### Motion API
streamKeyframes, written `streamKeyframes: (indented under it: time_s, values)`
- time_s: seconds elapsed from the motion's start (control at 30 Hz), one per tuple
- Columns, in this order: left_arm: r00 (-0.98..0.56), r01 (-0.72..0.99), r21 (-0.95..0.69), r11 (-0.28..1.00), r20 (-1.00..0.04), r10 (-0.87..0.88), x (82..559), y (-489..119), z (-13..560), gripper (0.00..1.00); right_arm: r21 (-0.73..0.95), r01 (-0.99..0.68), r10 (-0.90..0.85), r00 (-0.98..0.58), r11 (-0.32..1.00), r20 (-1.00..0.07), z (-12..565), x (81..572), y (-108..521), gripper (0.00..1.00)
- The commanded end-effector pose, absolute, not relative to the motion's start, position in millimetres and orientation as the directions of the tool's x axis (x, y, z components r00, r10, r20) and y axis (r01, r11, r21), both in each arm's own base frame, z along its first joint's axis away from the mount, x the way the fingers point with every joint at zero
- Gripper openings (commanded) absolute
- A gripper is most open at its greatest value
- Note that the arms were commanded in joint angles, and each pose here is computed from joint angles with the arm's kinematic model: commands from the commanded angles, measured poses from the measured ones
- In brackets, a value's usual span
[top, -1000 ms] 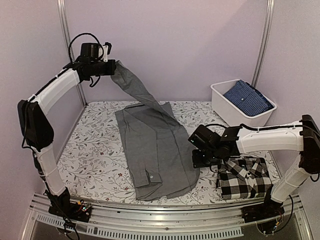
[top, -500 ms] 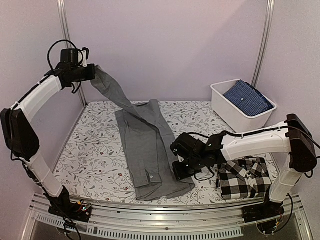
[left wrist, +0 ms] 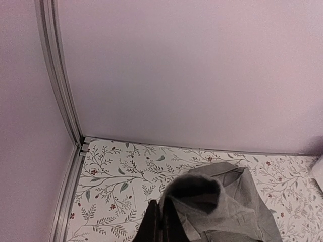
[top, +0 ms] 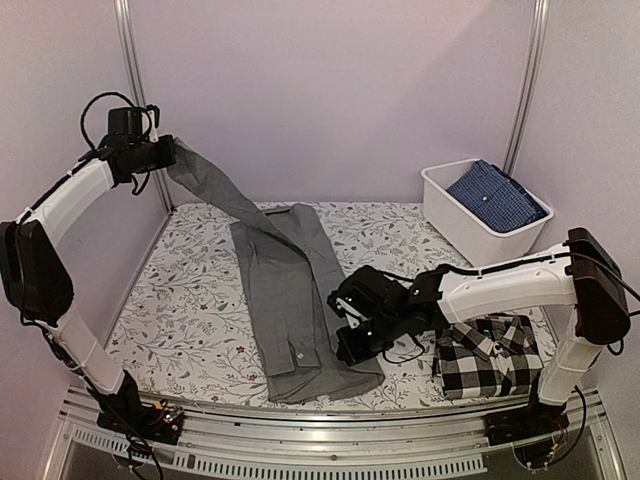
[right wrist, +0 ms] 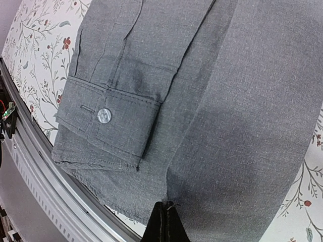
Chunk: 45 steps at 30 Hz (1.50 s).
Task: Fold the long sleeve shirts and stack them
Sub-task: Fold the 1/3-folded shirt at the center of the board.
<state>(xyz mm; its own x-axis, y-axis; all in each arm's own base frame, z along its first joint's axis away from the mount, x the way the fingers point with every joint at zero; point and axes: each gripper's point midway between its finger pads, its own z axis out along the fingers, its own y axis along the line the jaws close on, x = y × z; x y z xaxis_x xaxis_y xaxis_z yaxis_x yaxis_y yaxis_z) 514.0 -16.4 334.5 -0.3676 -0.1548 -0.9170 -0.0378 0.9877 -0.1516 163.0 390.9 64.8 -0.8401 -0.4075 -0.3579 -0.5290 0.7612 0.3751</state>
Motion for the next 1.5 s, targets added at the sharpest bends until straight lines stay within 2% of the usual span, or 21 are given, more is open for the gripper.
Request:
streamKeyframes:
  time_s: [0.0,0.57,0.97,1.1,1.27,1.37,1.47]
  values:
    - [-0.292,-0.042,-0.163,0.986,-0.942,-0.168,511.7,-12.1,361.1,0.00,0.403,-0.557,-0.436,-0.826,0.726,-0.356,67.8,153.6,397.0,0.00]
    - [-0.275,-0.131,-0.135,0.982,-0.947,-0.166,495.0,10.8,355.7,0.00,0.445,-0.582,-0.491,-0.813,0.681,-0.311,57.7,132.5,401.0,0.00]
    - [-0.340,-0.036,-0.163,0.986,-0.926,-0.166,479.3,-18.9,312.5,0.00,0.465,-0.583,-0.505,-0.811,0.666,-0.294,55.4,124.5,403.1,0.00]
    - [-0.321,0.027,-0.154,0.988,-0.937,-0.138,474.3,-33.8,312.4,0.00,0.478,-0.592,-0.513,-0.804,0.649,-0.301,56.8,125.3,411.4,0.06]
    - [-0.251,0.165,-0.113,0.980,-0.965,-0.069,467.5,-62.2,331.7,0.00,0.475,-0.600,-0.511,-0.799,0.644,-0.317,59.1,127.9,414.5,0.24]
    - [-0.187,0.347,-0.071,0.935,-0.982,-0.005,456.0,-100.1,346.0,0.00,0.467,-0.607,-0.487,-0.795,0.643,-0.363,73.7,135.6,417.2,0.33]
    - [-0.106,0.554,-0.002,0.833,-0.992,0.068,433.7,-151.1,355.6,0.00,0.447,-0.609,-0.445,-0.790,0.655,-0.422,93.1,150.5,417.7,0.37]
